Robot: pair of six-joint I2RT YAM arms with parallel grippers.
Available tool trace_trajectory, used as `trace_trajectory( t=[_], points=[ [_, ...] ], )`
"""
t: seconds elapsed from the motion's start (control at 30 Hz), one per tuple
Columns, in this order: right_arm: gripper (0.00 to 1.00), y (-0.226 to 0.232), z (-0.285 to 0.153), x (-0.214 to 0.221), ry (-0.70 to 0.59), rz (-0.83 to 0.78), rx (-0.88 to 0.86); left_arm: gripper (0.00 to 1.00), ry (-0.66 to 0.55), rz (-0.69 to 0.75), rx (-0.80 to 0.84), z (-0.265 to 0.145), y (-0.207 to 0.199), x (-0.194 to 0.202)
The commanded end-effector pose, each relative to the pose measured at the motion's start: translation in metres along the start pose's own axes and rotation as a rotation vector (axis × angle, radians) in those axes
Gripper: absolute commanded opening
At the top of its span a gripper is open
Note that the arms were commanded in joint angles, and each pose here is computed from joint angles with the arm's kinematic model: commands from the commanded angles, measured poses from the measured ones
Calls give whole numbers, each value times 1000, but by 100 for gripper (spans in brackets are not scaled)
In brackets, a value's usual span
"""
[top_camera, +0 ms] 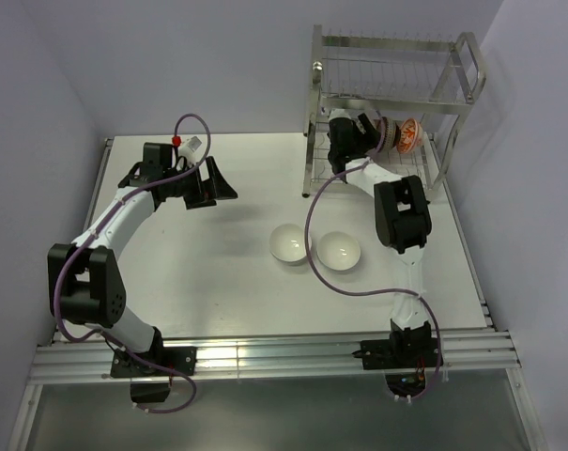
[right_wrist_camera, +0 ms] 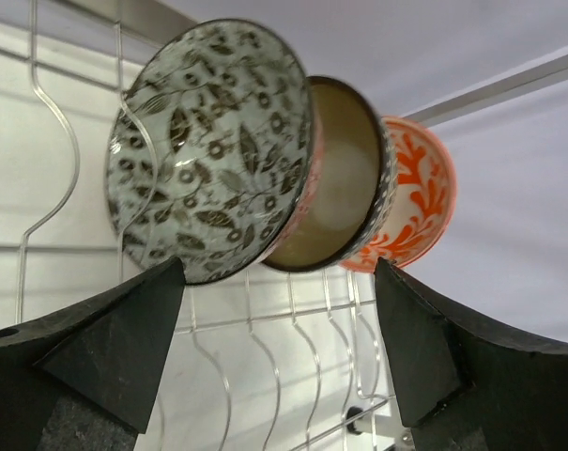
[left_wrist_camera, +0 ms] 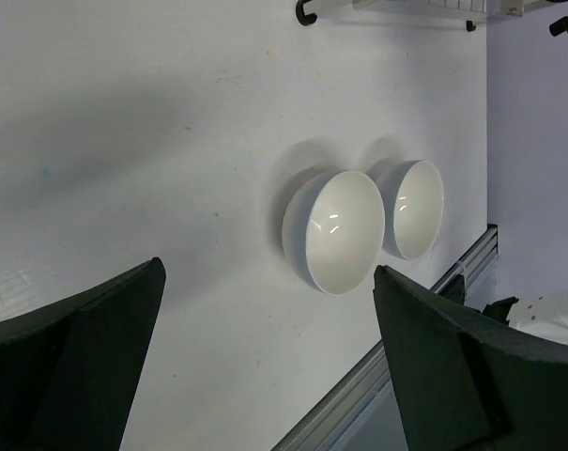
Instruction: Load the bowls into the dish rack
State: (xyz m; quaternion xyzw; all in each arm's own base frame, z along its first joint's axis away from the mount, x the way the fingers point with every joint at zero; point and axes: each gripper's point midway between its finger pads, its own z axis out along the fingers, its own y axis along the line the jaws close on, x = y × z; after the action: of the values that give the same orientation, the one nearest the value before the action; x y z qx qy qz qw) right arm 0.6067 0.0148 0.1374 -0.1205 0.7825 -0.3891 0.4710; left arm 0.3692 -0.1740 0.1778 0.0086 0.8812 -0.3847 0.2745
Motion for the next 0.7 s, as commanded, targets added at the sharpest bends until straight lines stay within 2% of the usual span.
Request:
trace_trajectory(
  t=[0.0,0.67],
  points=[
    [89,-36,-26,-27,-42,104,10,100,-57,39,19,-14,-16,-14],
    [90,-31,-65,-4,16,177,-166,100,-47,56,3,-16,-14,-9]
  ],
)
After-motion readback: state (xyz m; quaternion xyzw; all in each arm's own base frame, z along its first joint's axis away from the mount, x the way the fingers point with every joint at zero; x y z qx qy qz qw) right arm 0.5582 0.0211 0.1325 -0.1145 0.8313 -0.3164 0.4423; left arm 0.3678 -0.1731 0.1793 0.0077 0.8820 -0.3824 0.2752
